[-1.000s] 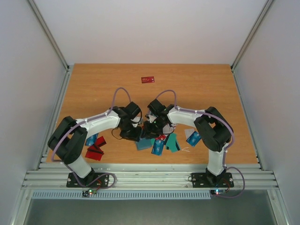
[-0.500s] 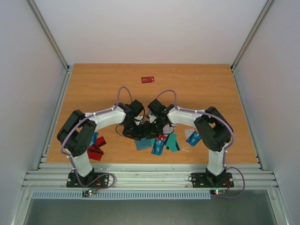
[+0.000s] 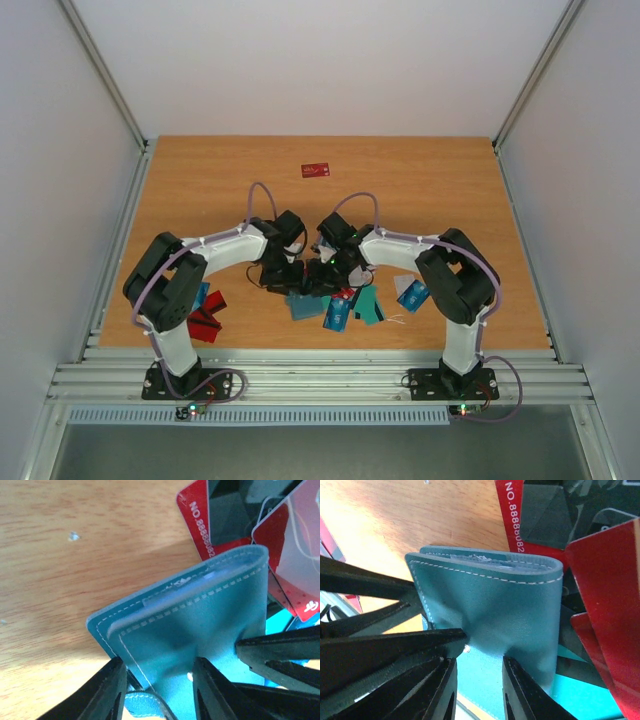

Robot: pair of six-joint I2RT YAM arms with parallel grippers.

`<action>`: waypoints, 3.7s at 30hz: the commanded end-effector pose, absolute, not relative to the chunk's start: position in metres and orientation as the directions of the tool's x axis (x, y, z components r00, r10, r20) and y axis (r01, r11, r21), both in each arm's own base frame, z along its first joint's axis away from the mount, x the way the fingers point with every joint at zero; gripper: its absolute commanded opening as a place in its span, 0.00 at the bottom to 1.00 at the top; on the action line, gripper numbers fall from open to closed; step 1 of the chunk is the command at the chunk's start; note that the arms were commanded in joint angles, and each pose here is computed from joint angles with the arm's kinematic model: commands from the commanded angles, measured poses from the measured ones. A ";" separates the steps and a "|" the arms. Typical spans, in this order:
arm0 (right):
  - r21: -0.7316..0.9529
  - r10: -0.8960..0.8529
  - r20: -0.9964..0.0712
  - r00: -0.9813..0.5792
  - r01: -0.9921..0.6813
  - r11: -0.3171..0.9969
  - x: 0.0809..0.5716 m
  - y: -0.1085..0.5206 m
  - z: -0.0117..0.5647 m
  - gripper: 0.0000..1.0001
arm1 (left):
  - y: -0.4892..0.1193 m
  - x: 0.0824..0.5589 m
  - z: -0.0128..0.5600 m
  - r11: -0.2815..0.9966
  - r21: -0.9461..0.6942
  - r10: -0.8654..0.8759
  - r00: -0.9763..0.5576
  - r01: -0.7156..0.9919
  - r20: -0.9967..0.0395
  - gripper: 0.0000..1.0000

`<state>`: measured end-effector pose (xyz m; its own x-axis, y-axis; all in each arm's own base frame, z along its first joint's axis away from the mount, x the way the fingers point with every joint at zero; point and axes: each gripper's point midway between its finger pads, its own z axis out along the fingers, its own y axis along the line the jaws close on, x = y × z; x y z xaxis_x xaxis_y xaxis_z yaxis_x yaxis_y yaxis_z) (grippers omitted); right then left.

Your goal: Put the credit cards into the card holder

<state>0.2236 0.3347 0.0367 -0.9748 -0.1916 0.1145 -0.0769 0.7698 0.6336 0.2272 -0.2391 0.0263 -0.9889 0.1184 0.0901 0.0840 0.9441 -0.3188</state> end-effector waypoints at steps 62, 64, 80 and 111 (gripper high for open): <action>0.735 -0.314 -0.007 -0.949 -0.218 0.643 0.212 0.368 0.058 0.18 | -0.231 0.242 0.024 0.953 -0.293 0.079 -0.997 0.081 -0.019 0.04; 0.738 -0.308 -0.008 -0.951 -0.214 0.641 0.213 0.370 0.058 0.17 | -0.231 0.242 0.024 0.953 -0.293 0.080 -0.997 0.081 -0.017 0.03; 0.738 -0.290 0.002 -0.957 -0.194 0.647 0.216 0.371 0.055 0.01 | -0.231 0.241 0.025 0.950 -0.295 0.103 -0.995 0.103 -0.017 0.03; 0.611 -0.267 0.025 -0.963 -0.197 0.766 0.223 0.351 0.035 0.01 | -0.227 0.235 0.022 0.946 -0.280 0.164 -0.986 0.161 -0.014 0.00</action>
